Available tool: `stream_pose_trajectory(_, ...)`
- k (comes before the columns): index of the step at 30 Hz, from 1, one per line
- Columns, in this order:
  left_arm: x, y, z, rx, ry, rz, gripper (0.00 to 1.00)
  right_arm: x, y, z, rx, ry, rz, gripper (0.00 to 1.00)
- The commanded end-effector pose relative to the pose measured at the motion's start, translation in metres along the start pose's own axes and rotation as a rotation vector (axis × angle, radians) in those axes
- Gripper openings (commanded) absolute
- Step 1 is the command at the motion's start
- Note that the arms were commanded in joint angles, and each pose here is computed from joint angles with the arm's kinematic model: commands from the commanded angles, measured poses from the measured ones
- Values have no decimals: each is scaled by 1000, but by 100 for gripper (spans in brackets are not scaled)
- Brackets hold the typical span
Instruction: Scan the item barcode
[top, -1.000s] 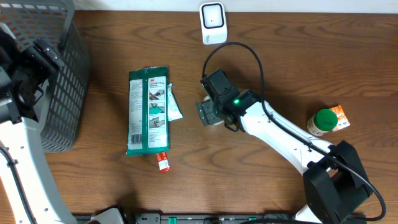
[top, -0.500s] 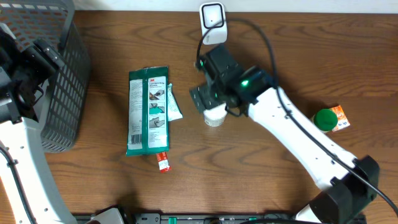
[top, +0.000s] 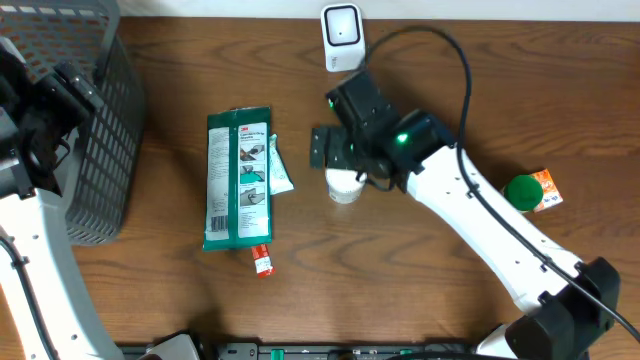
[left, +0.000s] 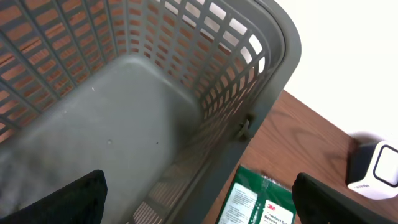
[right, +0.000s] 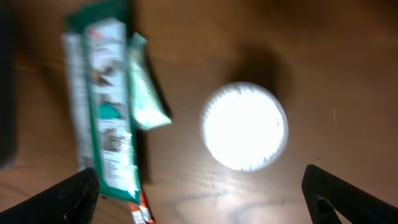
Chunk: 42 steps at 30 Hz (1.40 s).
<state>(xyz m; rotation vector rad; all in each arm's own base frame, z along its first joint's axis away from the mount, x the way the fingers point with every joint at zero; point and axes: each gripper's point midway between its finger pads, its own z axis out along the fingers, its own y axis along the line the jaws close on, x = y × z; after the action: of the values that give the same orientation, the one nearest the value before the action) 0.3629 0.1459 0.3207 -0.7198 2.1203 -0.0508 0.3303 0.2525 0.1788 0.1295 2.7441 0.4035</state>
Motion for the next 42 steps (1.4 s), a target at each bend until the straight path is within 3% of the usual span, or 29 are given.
stream_pose_trajectory(1,-4,1,-3,-5,-11,-6,93,13,-26,23,62,49,208,91)
stream_pose_trajectory(5,-4,1,-3,-5,-11,-6,93,19,-33,42,64,48,230,78)
stream_pose_trajectory(22,-3,1,-3,-5,-11,-6,93,36,-41,101,126,123,292,85)
stream_pose_trajectory(26,-3,1,-3,-5,-11,-6,93,34,-49,107,165,104,284,82)
stream_pose_trajectory(37,-4,1,-3,-5,-11,-6,93,34,-52,108,159,126,-7,78)
stream_pose_trajectory(42,-3,1,-3,-5,-11,-6,93,33,-52,108,144,142,-226,79)
